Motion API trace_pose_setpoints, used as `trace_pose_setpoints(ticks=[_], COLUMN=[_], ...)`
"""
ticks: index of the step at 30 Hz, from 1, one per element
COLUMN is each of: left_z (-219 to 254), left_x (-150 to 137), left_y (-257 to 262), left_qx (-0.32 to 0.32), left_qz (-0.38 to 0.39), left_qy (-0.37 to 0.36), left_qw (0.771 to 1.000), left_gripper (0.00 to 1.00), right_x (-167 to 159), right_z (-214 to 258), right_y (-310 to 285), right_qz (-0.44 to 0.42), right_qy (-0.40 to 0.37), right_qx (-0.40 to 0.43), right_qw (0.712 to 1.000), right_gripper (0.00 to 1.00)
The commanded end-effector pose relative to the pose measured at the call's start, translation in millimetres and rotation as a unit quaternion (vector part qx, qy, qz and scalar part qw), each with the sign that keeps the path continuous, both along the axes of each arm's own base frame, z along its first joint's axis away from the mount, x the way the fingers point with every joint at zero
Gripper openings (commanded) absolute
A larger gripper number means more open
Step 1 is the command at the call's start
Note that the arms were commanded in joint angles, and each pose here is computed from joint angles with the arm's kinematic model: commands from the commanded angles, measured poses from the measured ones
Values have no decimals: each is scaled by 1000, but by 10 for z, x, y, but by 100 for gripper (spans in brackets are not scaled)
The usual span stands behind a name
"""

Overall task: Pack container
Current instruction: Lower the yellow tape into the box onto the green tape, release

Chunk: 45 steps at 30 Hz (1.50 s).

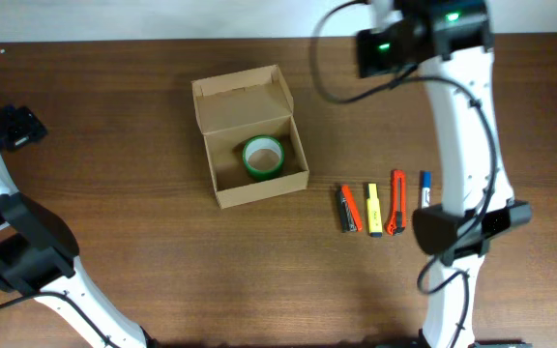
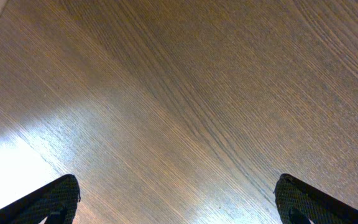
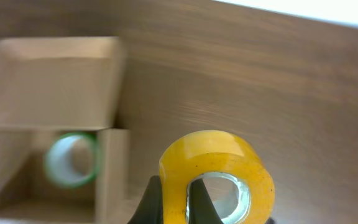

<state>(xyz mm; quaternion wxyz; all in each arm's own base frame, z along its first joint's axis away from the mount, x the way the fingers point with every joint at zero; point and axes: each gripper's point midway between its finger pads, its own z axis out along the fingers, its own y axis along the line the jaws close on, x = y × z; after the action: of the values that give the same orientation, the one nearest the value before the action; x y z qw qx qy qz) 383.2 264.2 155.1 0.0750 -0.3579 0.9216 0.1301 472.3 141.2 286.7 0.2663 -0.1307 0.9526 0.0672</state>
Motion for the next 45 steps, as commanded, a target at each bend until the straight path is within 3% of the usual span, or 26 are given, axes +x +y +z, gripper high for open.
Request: trace_pose_setpoints(ticks=[1, 6, 10, 24, 31, 45], left_z=[67, 67, 67, 67, 67, 67], left_x=[-6, -6, -6, -6, -6, -6], left_y=[-9, -9, -9, -9, -9, -9], left_qx=[3, 3, 3, 3, 3, 3], left_qz=[-8, -8, -8, -8, -8, -8], left_qy=[-5, -5, -5, -5, -5, -5], left_qw=[1000, 1000, 1000, 1000, 1000, 1000], left_gripper=[100, 100, 100, 100, 100, 100], right_x=[-334, -832, -1030, -606, -517, -642], right_z=[362, 28, -524, -1876, -1995, -2306], right_y=[481, 1267, 1544, 1670, 1598, 1706], right_qz=[88, 215, 259, 230, 219, 228], right_qy=[-43, 1, 55, 119, 131, 179], right_qx=[-3, -36, -73, -121, -109, -82], right_qw=[995, 976, 962, 958, 961, 954], right_gripper=[4, 4, 3, 4, 4, 4])
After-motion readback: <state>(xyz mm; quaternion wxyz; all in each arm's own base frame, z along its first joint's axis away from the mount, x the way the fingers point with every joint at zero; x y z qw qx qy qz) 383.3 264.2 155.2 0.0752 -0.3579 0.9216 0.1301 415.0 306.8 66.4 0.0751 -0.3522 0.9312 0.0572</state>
